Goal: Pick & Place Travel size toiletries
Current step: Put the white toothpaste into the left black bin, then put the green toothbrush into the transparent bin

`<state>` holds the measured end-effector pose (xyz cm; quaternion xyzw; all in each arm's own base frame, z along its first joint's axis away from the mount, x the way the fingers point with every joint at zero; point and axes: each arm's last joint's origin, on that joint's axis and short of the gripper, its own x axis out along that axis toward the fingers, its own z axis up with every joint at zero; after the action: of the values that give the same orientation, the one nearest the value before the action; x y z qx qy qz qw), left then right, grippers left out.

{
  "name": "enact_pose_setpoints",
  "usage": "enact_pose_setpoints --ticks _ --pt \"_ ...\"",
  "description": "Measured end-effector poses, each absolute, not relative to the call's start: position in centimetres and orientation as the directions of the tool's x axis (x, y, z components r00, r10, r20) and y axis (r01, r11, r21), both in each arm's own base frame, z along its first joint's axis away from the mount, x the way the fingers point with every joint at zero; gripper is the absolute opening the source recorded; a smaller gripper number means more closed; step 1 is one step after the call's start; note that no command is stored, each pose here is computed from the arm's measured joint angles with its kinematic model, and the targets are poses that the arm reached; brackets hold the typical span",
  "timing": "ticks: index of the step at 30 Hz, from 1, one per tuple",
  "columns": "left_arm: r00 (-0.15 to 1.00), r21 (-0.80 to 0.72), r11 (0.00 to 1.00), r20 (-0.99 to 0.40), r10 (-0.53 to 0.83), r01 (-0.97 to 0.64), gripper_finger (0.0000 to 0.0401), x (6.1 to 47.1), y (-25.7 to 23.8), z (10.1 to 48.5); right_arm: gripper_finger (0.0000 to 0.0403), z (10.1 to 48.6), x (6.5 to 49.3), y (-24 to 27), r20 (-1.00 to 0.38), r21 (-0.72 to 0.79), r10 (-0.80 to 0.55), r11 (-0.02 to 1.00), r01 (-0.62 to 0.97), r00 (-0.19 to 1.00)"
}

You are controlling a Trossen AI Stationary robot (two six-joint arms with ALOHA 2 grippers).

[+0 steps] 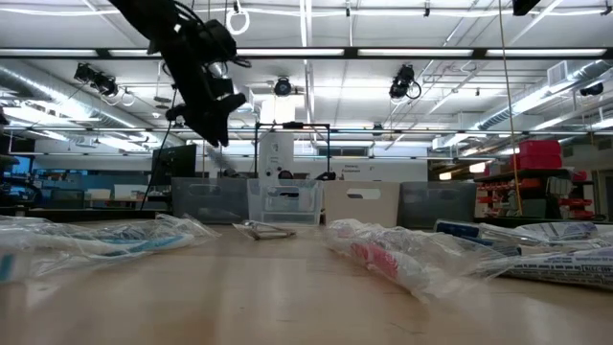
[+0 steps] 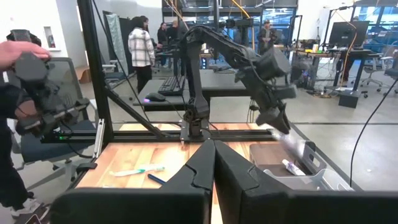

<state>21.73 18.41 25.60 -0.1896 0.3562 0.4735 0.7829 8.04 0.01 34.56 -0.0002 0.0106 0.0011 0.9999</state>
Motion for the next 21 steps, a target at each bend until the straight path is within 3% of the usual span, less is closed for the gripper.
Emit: enact_pose_setpoints --ticks 12,16,21 --pt "0.265 0.013 0.451 -0.794 0.546 -0.892 0.0224 22.1 19.7 23.4 0.0014 34.6 8.0 0.0 -0.021 -0.001 0.002 1.000 -0.002 1.000" --pt "0.277 0.000 0.462 -0.800 0.532 -0.887 0.0223 21.8 19.4 23.8 0.0013 34.6 8.0 0.0 -0.022 -0.001 0.002 1.000 -0.002 1.000" --pt "0.371 -0.053 0.529 -0.772 0.516 -0.847 0.0195 22.1 17.5 25.5 0.0013 34.5 8.0 0.0 -0.022 -0.001 0.002 1.000 -0.002 1.000"
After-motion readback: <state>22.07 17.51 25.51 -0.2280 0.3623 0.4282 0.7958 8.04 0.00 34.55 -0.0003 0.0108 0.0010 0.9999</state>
